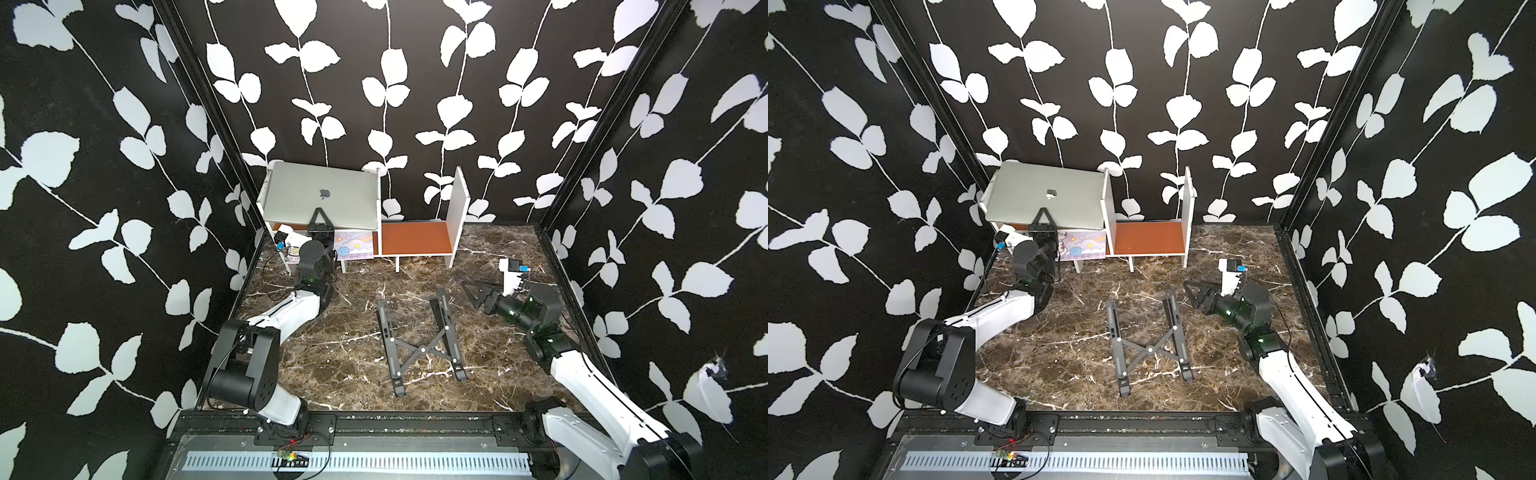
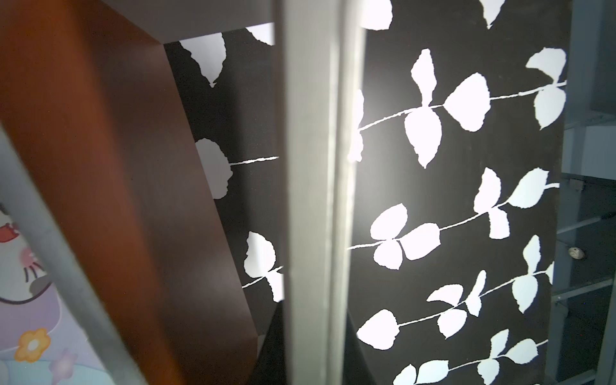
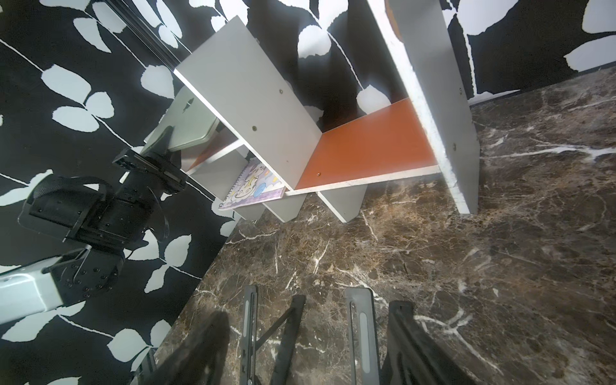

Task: Close the laptop lid and set it aside
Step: Place the laptop on the shelf.

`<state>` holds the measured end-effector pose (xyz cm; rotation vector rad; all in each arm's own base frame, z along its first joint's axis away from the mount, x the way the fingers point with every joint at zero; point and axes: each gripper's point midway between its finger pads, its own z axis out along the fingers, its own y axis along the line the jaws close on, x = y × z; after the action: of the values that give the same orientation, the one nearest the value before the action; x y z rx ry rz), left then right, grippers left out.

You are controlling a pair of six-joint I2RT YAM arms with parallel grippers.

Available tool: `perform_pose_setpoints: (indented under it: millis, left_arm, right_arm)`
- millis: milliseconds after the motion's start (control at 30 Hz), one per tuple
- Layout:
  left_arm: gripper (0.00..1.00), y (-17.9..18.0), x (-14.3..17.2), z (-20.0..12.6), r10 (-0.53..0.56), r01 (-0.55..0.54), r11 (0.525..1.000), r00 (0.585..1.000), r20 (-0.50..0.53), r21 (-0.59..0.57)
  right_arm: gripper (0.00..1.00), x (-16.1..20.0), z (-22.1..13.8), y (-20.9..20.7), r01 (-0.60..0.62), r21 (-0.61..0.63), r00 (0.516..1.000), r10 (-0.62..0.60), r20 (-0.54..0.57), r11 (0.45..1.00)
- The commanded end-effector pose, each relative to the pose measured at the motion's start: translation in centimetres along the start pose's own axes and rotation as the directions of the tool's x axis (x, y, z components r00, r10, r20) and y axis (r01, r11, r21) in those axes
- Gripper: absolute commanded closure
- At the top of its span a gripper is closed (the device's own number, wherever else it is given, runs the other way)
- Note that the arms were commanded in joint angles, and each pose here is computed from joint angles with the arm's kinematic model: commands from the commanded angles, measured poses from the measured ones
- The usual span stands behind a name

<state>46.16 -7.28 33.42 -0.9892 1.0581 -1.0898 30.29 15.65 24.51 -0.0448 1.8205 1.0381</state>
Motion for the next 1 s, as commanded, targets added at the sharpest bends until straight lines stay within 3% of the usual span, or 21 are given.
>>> perform_pose_setpoints:
  millis: [0,267,667,767,967]
  left_arm:
    - [1.0,-7.4,-0.6,-1.3,-0.127,0.131,0.976,0.991,-0.032,0.172]
    - [1.0,-3.7,-0.6,-1.5,-0.173,0.173,0.982,0.985,-0.007,0.078]
    - [0.99,-0.8,-0.5,-0.6,-0.24,0.238,0.969,0.97,0.025,0.065]
    - [0.82,0.1,-0.4,-0.4,-0.259,0.257,0.965,0.965,0.033,0.058]
    - [0.57,1.2,-0.2,-0.7,-0.262,0.261,0.965,0.965,0.026,0.035]
  right_arm:
    - [0.23,-3.2,-1.0,2.3,0.011,-0.048,0.994,-0.005,0.113,0.999]
    - [0.22,-4.9,-2.7,3.9,-0.021,0.0,0.995,0.021,0.101,1.0]
    - [0.23,-5.9,-2.9,4.8,-0.045,0.006,0.995,0.045,0.087,0.999]
    - [0.23,-5.9,-2.8,4.8,-0.049,0.006,0.996,0.048,0.078,0.999]
    - [0.23,-6.0,-2.9,5.0,-0.052,0.009,0.996,0.052,0.074,0.999]
